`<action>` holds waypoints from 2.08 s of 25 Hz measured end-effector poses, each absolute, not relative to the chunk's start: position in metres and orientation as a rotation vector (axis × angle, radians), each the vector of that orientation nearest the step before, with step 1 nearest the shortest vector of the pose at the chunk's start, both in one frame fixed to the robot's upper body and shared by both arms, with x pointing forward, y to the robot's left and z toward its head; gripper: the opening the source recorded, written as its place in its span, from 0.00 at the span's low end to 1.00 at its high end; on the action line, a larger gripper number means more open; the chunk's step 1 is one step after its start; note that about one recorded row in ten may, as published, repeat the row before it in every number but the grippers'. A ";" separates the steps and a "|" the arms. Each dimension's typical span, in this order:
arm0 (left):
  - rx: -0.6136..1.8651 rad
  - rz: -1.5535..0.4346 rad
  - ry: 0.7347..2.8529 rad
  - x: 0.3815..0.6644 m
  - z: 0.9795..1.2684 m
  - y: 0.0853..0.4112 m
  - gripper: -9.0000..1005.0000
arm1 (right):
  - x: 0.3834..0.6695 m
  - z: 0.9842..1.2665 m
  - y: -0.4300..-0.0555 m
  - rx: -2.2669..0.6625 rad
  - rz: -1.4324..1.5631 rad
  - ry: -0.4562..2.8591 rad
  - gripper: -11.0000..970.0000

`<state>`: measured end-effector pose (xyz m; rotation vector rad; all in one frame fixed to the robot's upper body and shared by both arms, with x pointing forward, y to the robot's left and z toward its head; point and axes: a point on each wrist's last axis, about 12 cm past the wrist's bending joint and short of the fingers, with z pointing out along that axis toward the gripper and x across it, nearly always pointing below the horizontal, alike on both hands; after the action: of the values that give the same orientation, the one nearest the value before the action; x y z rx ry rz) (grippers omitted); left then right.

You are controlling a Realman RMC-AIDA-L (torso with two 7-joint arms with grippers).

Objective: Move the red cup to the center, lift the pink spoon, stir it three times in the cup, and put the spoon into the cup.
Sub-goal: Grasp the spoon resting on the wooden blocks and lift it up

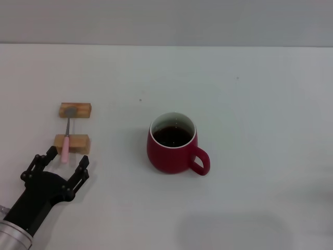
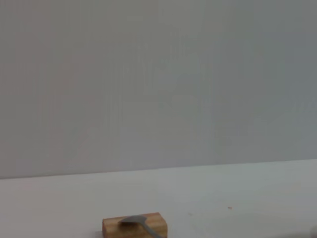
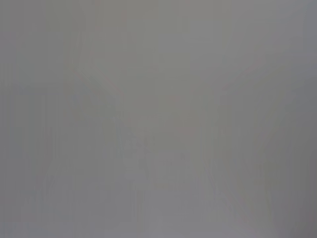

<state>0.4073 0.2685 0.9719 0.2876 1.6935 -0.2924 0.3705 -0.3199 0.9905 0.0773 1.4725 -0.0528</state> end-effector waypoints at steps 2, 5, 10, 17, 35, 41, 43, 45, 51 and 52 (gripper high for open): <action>0.285 -0.292 1.694 0.407 0.972 0.269 0.78 | 0.370 0.990 -0.320 0.078 -0.053 1.473 0.01; 0.283 -0.290 1.697 0.407 0.972 0.269 0.78 | 0.370 0.990 -0.320 0.078 -0.053 1.474 0.01; 0.278 -0.287 1.702 0.408 0.971 0.270 0.78 | 0.371 0.991 -0.319 0.075 -0.049 1.472 0.01; 0.275 -0.283 1.703 0.408 0.971 0.270 0.78 | 0.371 0.990 -0.319 0.076 -0.049 1.473 0.01; 0.266 -0.285 1.702 0.408 0.972 0.269 0.78 | 0.370 0.990 -0.319 0.077 -0.051 1.475 0.01; 0.264 -0.284 1.703 0.408 0.972 0.270 0.78 | 0.369 0.990 -0.320 0.078 -0.051 1.475 0.01; 0.263 -0.283 1.704 0.408 0.971 0.270 0.78 | 0.369 0.990 -0.320 0.078 -0.051 1.475 0.01; 0.263 -0.282 1.708 0.408 0.971 0.270 0.78 | 0.369 0.990 -0.320 0.078 -0.051 1.476 0.01; 0.262 -0.283 1.719 0.409 0.970 0.269 0.78 | 0.369 0.990 -0.320 0.077 -0.053 1.476 0.01; 0.260 -0.286 1.720 0.410 0.970 0.269 0.78 | 0.369 0.990 -0.320 0.077 -0.053 1.476 0.01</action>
<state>0.4097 0.2692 0.9701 0.2598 1.7196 -0.2859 0.3687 -0.3204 0.9900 0.0774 1.4764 -0.0533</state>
